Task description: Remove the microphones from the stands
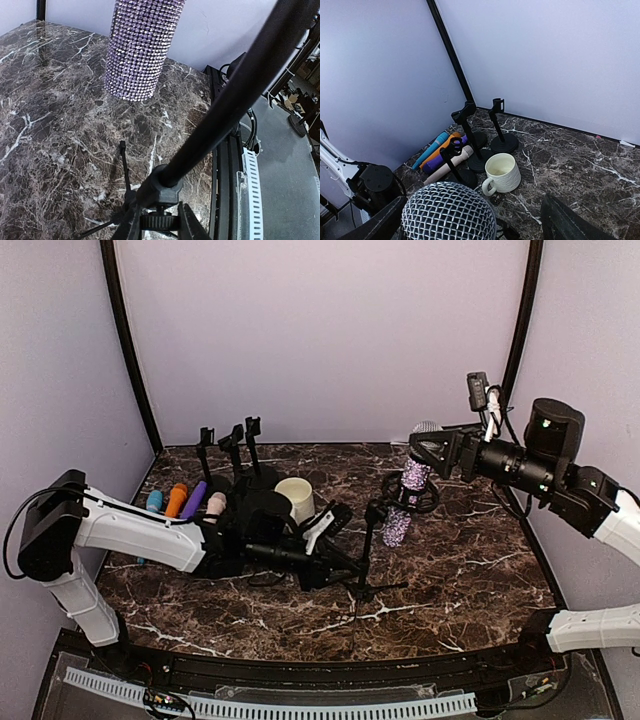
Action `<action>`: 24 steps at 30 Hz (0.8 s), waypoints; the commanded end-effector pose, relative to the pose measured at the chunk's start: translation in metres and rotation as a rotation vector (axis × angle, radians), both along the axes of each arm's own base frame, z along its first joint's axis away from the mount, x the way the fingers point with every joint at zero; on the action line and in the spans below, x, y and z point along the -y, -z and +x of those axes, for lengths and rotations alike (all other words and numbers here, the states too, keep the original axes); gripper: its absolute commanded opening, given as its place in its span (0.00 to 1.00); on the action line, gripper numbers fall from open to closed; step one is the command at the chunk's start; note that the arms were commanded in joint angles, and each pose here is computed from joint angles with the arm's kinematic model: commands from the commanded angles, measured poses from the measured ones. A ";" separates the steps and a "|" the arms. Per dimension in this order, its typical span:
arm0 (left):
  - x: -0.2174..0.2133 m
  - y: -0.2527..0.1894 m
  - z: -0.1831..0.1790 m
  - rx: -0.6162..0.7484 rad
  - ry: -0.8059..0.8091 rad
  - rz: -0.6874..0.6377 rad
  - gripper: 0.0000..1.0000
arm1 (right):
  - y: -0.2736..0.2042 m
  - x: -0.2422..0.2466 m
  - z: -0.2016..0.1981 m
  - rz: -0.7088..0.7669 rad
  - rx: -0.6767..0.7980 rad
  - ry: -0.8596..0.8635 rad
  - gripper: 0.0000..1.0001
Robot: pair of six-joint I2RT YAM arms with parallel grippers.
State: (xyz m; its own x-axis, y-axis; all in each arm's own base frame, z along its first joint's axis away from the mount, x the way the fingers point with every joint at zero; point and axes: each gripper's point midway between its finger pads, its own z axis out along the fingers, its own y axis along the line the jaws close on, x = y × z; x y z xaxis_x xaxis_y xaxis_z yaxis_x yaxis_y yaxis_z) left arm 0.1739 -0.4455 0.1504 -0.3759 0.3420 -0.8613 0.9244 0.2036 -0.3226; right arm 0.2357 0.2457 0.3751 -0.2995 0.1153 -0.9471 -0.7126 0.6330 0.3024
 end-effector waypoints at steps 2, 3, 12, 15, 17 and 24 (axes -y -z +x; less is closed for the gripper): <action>-0.014 0.010 -0.013 -0.073 0.012 0.045 0.44 | -0.015 0.003 -0.006 0.042 0.041 -0.003 0.92; -0.015 0.006 -0.011 -0.059 0.005 0.041 0.51 | -0.016 0.004 -0.006 0.045 0.043 -0.003 0.92; -0.031 -0.052 0.007 0.133 -0.097 -0.027 0.62 | -0.013 0.003 -0.009 0.045 0.037 -0.017 0.94; -0.035 -0.086 0.018 0.181 -0.165 -0.056 0.63 | -0.008 0.001 -0.009 0.039 0.026 -0.028 0.93; -0.035 -0.109 0.024 0.197 -0.196 -0.081 0.63 | -0.007 -0.001 -0.011 0.037 0.021 -0.040 0.91; -0.025 -0.182 0.034 0.215 -0.238 -0.205 0.64 | -0.002 -0.005 -0.012 0.032 0.008 -0.058 0.79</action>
State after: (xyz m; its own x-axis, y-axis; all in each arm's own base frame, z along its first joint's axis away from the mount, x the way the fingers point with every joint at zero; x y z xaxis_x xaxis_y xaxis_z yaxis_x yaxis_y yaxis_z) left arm 0.2029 -0.4225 0.2852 -0.2501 0.1601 -0.9549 0.9182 0.3522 -0.1815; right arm 0.2285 0.2444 0.3747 -0.3060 0.1211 -0.9443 -0.7249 0.6134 0.3135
